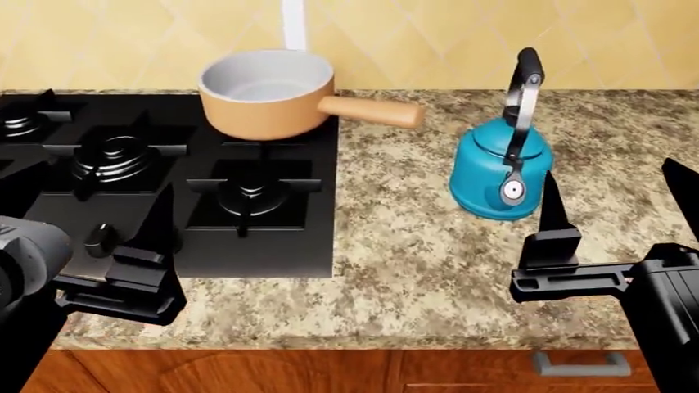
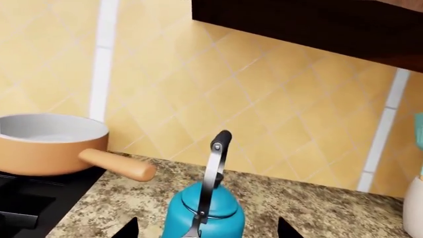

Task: Pick the kettle from the counter and place it on a stove burner. Then turn the burner on.

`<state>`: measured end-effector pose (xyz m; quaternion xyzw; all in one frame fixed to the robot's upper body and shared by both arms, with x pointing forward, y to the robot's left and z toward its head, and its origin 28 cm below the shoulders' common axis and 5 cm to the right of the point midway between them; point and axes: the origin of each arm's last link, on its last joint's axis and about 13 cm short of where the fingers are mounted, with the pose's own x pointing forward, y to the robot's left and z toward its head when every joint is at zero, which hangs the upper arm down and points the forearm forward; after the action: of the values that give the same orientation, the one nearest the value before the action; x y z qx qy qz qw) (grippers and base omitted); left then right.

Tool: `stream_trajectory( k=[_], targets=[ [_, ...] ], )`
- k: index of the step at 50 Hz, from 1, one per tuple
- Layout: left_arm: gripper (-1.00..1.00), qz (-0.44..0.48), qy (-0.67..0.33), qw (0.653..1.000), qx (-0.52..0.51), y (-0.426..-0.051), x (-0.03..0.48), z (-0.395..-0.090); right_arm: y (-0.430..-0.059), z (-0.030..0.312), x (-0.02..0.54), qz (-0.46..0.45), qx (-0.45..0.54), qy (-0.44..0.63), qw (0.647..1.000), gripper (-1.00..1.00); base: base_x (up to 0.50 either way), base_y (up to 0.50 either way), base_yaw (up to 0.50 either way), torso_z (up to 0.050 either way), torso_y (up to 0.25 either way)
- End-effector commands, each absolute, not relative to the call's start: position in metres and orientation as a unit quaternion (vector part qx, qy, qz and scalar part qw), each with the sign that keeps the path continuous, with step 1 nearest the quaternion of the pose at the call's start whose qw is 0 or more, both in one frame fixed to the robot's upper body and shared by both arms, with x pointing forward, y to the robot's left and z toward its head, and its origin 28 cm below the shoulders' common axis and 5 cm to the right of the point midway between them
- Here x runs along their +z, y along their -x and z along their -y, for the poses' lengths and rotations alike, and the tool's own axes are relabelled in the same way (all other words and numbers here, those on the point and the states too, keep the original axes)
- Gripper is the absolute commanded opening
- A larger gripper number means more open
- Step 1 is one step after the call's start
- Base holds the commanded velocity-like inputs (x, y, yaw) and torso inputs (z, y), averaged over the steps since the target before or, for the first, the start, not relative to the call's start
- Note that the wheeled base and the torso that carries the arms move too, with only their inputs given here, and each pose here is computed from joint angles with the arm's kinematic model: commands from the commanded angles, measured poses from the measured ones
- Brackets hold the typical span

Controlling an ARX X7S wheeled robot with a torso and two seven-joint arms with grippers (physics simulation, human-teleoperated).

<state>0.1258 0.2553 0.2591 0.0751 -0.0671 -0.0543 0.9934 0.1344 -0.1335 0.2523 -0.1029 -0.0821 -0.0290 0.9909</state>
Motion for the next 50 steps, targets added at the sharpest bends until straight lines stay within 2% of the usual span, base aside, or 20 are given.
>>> stream_trajectory(
  k=[1,33,41,50],
  targets=[
    [1.0,0.067,-0.076,0.993,-0.053,-0.126,0.26,-0.255,-0.134,0.134,0.252,0.082,-0.03,0.104,0.991,1.0,0.23,0.0,0.0,0.0,0.0],
    [1.0,0.065,-0.078,0.993,-0.057,-0.125,0.256,-0.251,-0.14,0.132,0.246,0.082,-0.044,0.092,0.991,1.0,0.2,0.0,0.0,0.0,0.001],
    [1.0,0.066,-0.077,0.993,-0.056,-0.125,0.255,-0.252,-0.157,0.123,0.246,0.068,-0.091,0.055,0.992,1.0,0.0,0.0,0.0,0.0,0.0],
    [1.0,0.061,-0.078,0.994,-0.054,-0.125,0.252,-0.252,-0.178,0.112,0.263,0.04,-0.085,0.016,0.995,1.0,0.0,0.0,0.0,0.0,0.0]
  ],
)
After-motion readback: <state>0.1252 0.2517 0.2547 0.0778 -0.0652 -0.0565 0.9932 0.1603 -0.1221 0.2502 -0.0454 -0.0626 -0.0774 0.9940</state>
